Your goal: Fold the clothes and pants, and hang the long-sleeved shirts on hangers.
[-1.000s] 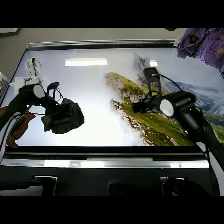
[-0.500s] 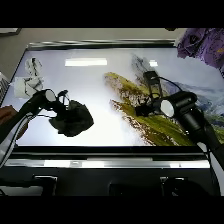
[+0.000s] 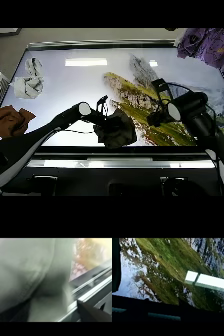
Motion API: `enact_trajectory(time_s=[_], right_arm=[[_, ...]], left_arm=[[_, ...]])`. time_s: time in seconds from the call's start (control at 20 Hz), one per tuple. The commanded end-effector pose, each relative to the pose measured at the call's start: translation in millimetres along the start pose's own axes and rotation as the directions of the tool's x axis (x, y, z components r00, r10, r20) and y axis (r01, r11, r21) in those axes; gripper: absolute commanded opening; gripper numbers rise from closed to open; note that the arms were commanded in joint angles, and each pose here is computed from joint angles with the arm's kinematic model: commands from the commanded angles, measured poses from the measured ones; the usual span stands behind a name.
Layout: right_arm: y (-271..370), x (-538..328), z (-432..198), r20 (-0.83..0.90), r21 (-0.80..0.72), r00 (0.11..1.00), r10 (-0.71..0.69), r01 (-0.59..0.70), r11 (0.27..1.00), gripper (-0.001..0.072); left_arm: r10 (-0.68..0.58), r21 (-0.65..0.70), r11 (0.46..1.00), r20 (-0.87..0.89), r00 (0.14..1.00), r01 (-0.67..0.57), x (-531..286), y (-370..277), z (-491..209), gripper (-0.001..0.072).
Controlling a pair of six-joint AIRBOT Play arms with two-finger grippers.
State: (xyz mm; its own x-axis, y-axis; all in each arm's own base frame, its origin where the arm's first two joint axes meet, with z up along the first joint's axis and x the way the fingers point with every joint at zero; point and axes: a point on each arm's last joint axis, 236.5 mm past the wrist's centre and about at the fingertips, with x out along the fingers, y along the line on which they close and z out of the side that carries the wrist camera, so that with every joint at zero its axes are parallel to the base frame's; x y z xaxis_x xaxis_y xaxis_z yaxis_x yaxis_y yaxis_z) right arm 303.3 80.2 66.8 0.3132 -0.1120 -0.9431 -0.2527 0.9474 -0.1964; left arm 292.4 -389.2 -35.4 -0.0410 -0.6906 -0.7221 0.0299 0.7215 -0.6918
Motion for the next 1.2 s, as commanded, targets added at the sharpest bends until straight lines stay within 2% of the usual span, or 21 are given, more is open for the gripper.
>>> enact_trajectory(time_s=[0.0,0.05,0.15,0.2,0.3,0.35,0.4,0.6,0.9,0.95,1.1,1.15], right_arm=[[-17,5,3,0.024,-0.056,0.997,-0.072,0.073,0.996,0.0444],[-27,7,3,0.022,-0.015,0.997,-0.079,0.08,0.997,0.0464],[-42,21,1,0.005,0.222,1.0,0.028,-0.028,0.975,0.0492],[-35,33,3,0.025,0.359,0.984,0.176,-0.173,0.917,0.0481],[-4,51,13,0.127,0.512,0.87,0.475,-0.468,0.72,0.0472],[11,59,12,0.146,0.529,0.807,0.571,-0.552,0.644,0.0412],[28,70,5,0.135,0.536,0.756,0.64,-0.599,0.595,0.0404],[92,106,-19,0.062,0.534,0.645,0.761,-0.666,0.521,0.0405],[122,137,0,0.107,0.535,0.68,0.725,-0.654,0.535,0.0417],[122,142,1,0.114,0.54,0.688,0.717,-0.649,0.537,0.0364],[115,149,8,0.142,0.539,0.713,0.687,-0.637,0.551,0.0064],[114,150,10,0.147,0.539,0.717,0.682,-0.636,0.552,0.0027]], left_arm=[[-0.033,-0.048,0.998,0.061,0.998,0.036,-18,-1,22,0.0671],[-0.036,-0.045,0.998,0.071,0.997,0.039,-42,9,33,0.0677],[-0.014,-0.044,0.999,0.103,0.995,0.018,-95,38,53,0.0679],[0.015,-0.055,0.998,0.128,0.992,-0.008,-120,56,61,0.0679],[0.063,-0.113,0.993,0.178,0.982,-0.044,-167,92,74,0.0679],[0.066,-0.138,0.99,0.194,0.979,-0.039,-183,104,78,0.0679],[0.069,-0.16,0.987,0.206,0.976,-0.036,-195,114,80,0.0679],[0.078,-0.223,0.975,0.228,0.971,-0.026,-217,138,85,0.0679],[0.081,-0.225,0.974,0.228,0.97,-0.029,-217,139,85,0.0679],[0.086,-0.224,0.974,0.226,0.97,-0.034,-217,140,84,0.0679],[0.093,-0.223,0.974,0.225,0.97,-0.042,-217,142,84,0.068],[0.093,-0.223,0.974,0.226,0.97,-0.042,-217,142,84,0.068]])
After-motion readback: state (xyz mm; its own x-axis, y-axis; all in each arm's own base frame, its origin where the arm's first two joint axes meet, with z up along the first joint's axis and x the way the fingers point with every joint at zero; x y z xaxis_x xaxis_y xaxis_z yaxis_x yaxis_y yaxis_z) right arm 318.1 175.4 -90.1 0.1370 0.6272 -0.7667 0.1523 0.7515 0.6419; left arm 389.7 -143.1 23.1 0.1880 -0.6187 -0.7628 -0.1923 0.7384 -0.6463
